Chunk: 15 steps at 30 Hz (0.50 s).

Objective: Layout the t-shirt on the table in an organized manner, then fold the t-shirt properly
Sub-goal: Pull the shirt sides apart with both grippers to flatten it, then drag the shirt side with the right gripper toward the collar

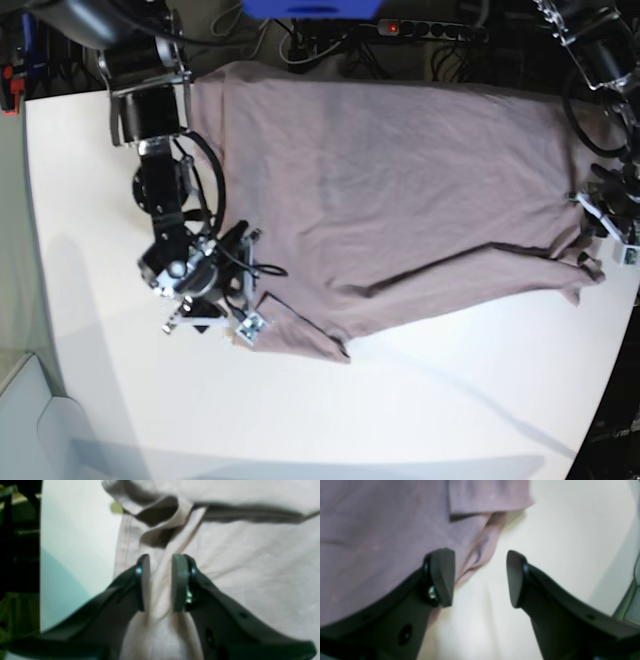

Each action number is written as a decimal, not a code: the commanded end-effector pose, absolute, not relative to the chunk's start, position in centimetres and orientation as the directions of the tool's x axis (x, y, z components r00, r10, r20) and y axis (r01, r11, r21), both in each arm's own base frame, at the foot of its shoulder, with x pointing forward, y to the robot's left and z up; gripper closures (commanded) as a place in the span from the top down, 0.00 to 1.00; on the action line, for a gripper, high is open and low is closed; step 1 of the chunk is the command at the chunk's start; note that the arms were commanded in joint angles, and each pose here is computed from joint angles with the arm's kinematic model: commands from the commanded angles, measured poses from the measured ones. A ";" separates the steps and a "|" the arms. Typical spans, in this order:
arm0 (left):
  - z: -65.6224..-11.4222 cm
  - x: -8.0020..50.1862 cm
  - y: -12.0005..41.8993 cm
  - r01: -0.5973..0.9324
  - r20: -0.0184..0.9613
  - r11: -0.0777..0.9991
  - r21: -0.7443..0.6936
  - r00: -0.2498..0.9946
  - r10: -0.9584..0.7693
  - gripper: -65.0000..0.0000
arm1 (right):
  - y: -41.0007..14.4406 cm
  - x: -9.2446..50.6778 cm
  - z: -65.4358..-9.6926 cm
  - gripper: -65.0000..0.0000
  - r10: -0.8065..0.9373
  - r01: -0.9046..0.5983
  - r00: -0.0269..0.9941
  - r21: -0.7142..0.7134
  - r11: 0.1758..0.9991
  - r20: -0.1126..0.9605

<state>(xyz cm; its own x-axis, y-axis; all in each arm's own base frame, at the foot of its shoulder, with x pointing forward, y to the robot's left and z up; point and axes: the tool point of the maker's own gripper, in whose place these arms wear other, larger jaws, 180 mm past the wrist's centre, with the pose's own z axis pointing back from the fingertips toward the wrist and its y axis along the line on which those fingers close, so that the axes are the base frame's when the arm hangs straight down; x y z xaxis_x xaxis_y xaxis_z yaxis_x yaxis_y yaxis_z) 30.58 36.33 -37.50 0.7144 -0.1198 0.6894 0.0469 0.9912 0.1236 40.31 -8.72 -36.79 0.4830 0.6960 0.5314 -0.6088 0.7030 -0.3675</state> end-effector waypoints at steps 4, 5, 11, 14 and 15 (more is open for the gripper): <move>-35.2 31.8 33.5 0.066 0.718 0.989 0.132 0.681 -0.142 0.23 | -10.4 42.4 -33.9 0.40 0.633 -0.523 0.475 -0.383 0.761 0.611; -35.1 31.9 32.5 0.071 0.724 0.990 0.124 0.676 -0.139 0.23 | -10.5 42.5 -33.8 0.33 0.627 -0.518 0.474 -0.380 0.767 0.618; -39.6 30.9 28.6 0.074 0.692 0.997 0.017 0.719 -0.065 0.23 | -10.7 42.6 -33.8 0.00 0.619 -0.513 0.477 -0.375 0.772 0.624; -42.6 29.8 28.8 0.057 0.665 0.998 -0.017 0.746 -0.032 0.23 | -10.7 42.5 -33.9 0.00 0.619 -0.514 0.479 -0.373 0.772 0.622; -42.9 29.6 29.4 0.053 0.661 0.998 -0.013 0.750 -0.032 0.23 | -10.7 42.5 -33.9 0.00 0.619 -0.514 0.478 -0.373 0.772 0.623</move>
<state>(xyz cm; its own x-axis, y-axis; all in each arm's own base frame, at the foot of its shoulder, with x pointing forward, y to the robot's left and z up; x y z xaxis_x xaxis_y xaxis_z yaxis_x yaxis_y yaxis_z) 29.69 28.36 -43.03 0.7246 -0.0032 0.6891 0.0584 0.9967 -0.0568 41.36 -10.80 -35.70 0.5117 0.6249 0.5896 -0.5309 0.7696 -0.3549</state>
